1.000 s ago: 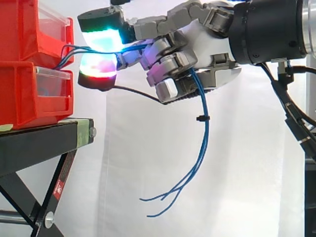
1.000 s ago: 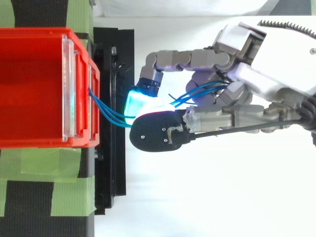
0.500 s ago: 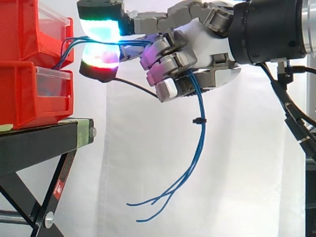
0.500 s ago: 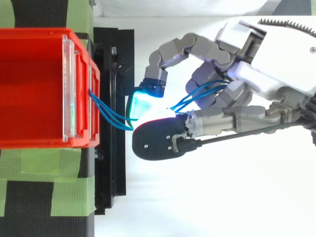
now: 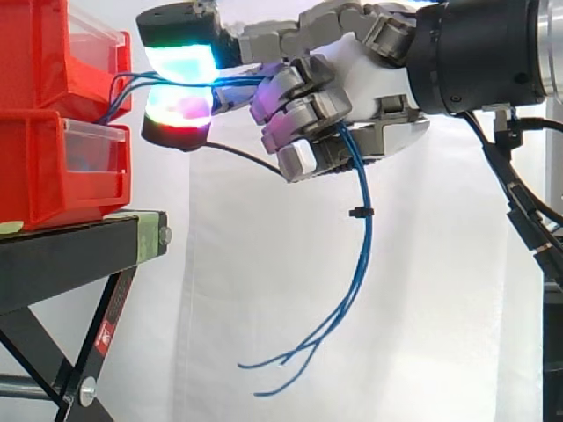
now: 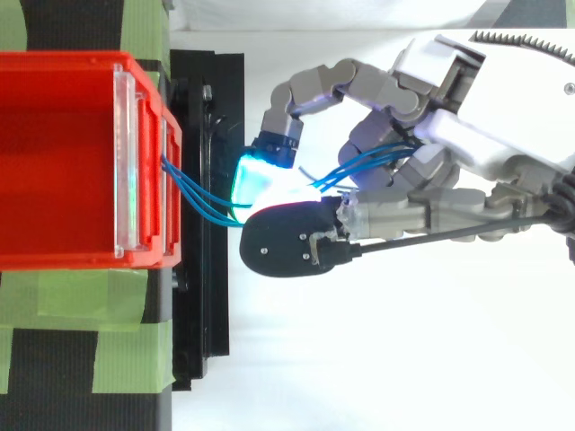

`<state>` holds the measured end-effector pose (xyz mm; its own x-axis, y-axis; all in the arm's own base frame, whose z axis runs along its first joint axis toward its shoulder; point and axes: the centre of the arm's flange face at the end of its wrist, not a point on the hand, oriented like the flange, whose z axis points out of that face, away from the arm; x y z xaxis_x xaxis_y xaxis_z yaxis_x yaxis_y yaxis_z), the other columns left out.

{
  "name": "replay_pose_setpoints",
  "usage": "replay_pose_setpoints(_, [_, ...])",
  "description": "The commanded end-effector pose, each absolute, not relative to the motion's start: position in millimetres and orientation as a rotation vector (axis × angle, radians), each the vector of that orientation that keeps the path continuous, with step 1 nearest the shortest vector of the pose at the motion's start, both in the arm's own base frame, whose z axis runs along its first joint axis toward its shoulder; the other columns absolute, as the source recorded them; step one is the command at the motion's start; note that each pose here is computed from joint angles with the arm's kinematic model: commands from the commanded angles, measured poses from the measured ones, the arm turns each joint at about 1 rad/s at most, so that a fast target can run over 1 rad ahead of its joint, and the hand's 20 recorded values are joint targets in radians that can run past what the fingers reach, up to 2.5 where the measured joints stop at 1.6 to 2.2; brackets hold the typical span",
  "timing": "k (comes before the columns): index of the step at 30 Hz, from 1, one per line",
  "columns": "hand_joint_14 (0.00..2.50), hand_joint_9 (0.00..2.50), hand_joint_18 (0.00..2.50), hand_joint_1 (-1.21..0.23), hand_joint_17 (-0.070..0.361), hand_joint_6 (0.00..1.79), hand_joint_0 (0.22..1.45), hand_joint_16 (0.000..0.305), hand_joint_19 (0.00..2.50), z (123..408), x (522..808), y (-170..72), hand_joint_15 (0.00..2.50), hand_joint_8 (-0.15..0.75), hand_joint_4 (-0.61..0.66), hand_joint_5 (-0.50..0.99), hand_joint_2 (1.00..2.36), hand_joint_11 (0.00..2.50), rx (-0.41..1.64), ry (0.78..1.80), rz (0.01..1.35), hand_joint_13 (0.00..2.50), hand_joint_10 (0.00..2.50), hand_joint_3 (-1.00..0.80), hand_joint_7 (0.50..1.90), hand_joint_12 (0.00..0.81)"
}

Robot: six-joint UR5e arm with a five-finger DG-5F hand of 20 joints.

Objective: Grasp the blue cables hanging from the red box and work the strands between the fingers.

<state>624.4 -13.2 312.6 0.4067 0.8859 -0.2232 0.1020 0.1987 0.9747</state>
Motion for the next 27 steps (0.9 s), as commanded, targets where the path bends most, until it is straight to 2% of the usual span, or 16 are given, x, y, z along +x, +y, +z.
replay_pose_setpoints(1, [2.50, 1.86, 2.50, -0.82, 0.192, 1.53, 0.99, 0.255, 0.78, 312.6, 624.5, -13.2, 1.81, 0.556, 0.11, -0.09, 1.01, 2.50, 1.262, 1.025, 0.709, 2.11, 2.50, -0.10, 1.05, 0.692])
replay_pose_setpoints(3, [2.50, 1.86, 2.50, -0.81, 0.192, 1.52, 0.90, 0.255, 0.78, 312.6, 624.5, -12.3, 1.81, 0.556, 0.12, -0.10, 1.01, 2.50, 1.261, 1.026, 0.711, 2.11, 2.50, -0.42, 1.10, 0.692])
replay_pose_setpoints(4, [2.50, 1.86, 2.50, -0.81, 0.192, 1.53, 0.91, 0.255, 0.78, 312.6, 624.5, -13.2, 1.81, 0.556, 0.11, -0.08, 1.02, 2.50, 1.262, 1.025, 0.709, 2.11, 2.50, -0.43, 1.10, 0.692])
replay_pose_setpoints(6, [2.50, 1.86, 2.50, -0.80, 0.192, 1.58, 1.14, 0.255, 0.78, 312.6, 624.5, -13.2, 1.81, 0.556, 0.05, -0.09, 1.00, 2.50, 1.262, 1.025, 0.709, 2.11, 2.50, -0.02, 1.17, 0.692])
replay_pose_setpoints(8, [2.50, 1.86, 2.50, -0.66, 0.192, 1.52, 1.29, 0.255, 0.78, 312.6, 624.5, -13.2, 1.81, 0.556, 0.11, 0.05, 1.00, 2.50, 1.262, 1.025, 0.709, 2.11, 2.50, 0.06, 1.15, 0.692])
replay_pose_setpoints(11, [2.50, 1.86, 2.50, -0.64, 0.192, 1.34, 1.30, 0.255, 0.78, 313.3, 624.8, -13.1, 1.81, 0.556, 0.17, 0.19, 1.01, 2.50, 1.261, 1.023, 0.710, 2.11, 2.50, -0.07, 1.17, 0.692])
replay_pose_setpoints(13, [2.50, 1.86, 2.50, -0.66, 0.192, 0.93, 1.20, 0.255, 0.78, 312.6, 624.5, -13.2, 1.81, 0.556, 0.21, 0.28, 1.00, 2.50, 1.262, 1.025, 0.709, 2.11, 2.50, -0.11, 1.24, 0.692])
replay_pose_setpoints(15, [2.50, 1.86, 2.50, -0.64, 0.192, 0.19, 1.09, 0.255, 0.78, 312.6, 624.5, -13.2, 1.81, 0.556, 0.27, 0.41, 1.00, 2.50, 1.262, 1.025, 0.709, 2.11, 2.50, -0.18, 1.40, 0.692])
replay_pose_setpoints(16, [2.50, 1.86, 2.50, -0.63, 0.192, 0.07, 1.10, 0.255, 0.78, 312.6, 624.5, -13.2, 1.81, 0.556, 0.26, 0.45, 1.01, 2.50, 1.262, 1.025, 0.709, 2.11, 2.50, -0.19, 1.43, 0.692])
replay_pose_setpoints(17, [2.50, 1.86, 2.50, -0.64, 0.192, 0.01, 1.23, 0.255, 0.78, 312.6, 624.5, -13.2, 1.81, 0.556, 0.23, 0.56, 1.01, 2.50, 1.263, 1.024, 0.711, 2.11, 2.50, -0.11, 1.45, 0.692])
replay_pose_setpoints(18, [2.50, 1.86, 2.50, -0.65, 0.192, 0.00, 1.35, 0.255, 0.78, 312.6, 624.5, -13.2, 1.81, 0.556, 0.19, 0.70, 1.01, 2.50, 1.263, 1.024, 0.711, 2.11, 2.50, 0.11, 1.60, 0.692])
replay_pose_setpoints(20, [2.50, 1.86, 2.50, -0.66, 0.192, 0.22, 1.41, 0.255, 0.78, 312.6, 624.5, -14.2, 1.81, 0.556, 0.10, 0.75, 1.00, 2.50, 1.263, 1.023, 0.709, 2.11, 2.50, 0.27, 1.62, 0.692])
replay_pose_setpoints(23, [2.50, 1.86, 2.50, -0.67, 0.192, 0.21, 1.40, 0.255, 0.78, 312.6, 624.5, -13.2, 1.81, 0.556, 0.10, 0.76, 1.00, 2.50, 1.262, 1.025, 0.709, 2.11, 2.50, 0.32, 1.63, 0.692])
replay_pose_setpoints(25, [2.50, 1.86, 2.50, -0.73, 0.192, 0.16, 1.22, 0.255, 0.78, 312.6, 624.5, -14.2, 1.81, 0.556, 0.10, 0.71, 1.11, 2.50, 1.262, 1.024, 0.708, 2.11, 2.50, 0.23, 1.60, 0.692])
replay_pose_setpoints(26, [2.50, 1.86, 2.50, -0.75, 0.192, 0.21, 0.96, 0.255, 0.78, 312.6, 624.5, -14.2, 1.81, 0.556, 0.15, 0.61, 1.39, 2.50, 1.262, 1.024, 0.708, 2.11, 2.50, 0.01, 1.51, 0.692])
replay_pose_setpoints(27, [2.50, 1.86, 2.50, -0.75, 0.192, 0.22, 0.97, 0.255, 0.78, 312.6, 624.5, -13.2, 1.81, 0.556, 0.17, 0.57, 1.28, 2.50, 1.262, 1.025, 0.709, 2.11, 2.50, 0.04, 1.48, 0.692])
